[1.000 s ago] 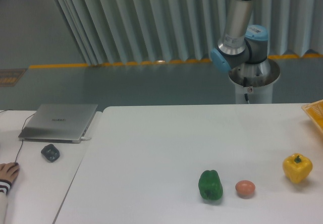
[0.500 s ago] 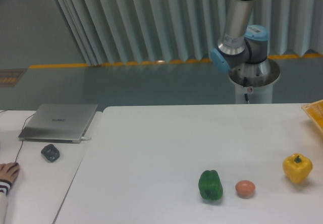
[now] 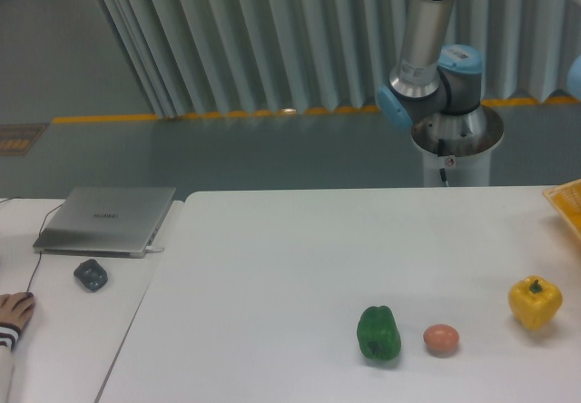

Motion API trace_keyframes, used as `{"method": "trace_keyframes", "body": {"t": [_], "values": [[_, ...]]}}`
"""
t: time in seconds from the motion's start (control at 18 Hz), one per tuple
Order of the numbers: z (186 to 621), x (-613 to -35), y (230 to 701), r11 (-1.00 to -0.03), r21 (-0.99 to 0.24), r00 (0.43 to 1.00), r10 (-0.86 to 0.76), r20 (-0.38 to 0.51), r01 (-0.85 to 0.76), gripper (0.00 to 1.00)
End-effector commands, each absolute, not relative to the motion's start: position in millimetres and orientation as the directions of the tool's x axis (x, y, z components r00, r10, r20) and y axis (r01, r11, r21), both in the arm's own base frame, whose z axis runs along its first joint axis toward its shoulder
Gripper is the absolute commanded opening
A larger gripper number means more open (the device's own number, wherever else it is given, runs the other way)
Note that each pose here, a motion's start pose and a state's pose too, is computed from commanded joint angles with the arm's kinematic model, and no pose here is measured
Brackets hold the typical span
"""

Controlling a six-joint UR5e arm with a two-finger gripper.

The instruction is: Place the red peppers in a basket

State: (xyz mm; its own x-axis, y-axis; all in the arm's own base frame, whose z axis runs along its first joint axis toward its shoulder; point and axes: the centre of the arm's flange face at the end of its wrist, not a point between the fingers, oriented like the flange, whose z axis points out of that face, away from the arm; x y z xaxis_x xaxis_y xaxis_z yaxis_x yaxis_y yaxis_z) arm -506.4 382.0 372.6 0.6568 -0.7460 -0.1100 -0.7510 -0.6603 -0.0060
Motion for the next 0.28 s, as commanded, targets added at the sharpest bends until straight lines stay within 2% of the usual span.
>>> {"method": "trace_keyframes", "body": {"t": [0.28], "values": [[371.4, -493.8, 396.3, -0.666, -0.014, 0.663, -0.741, -0.108, -0.746, 1.00]]}}
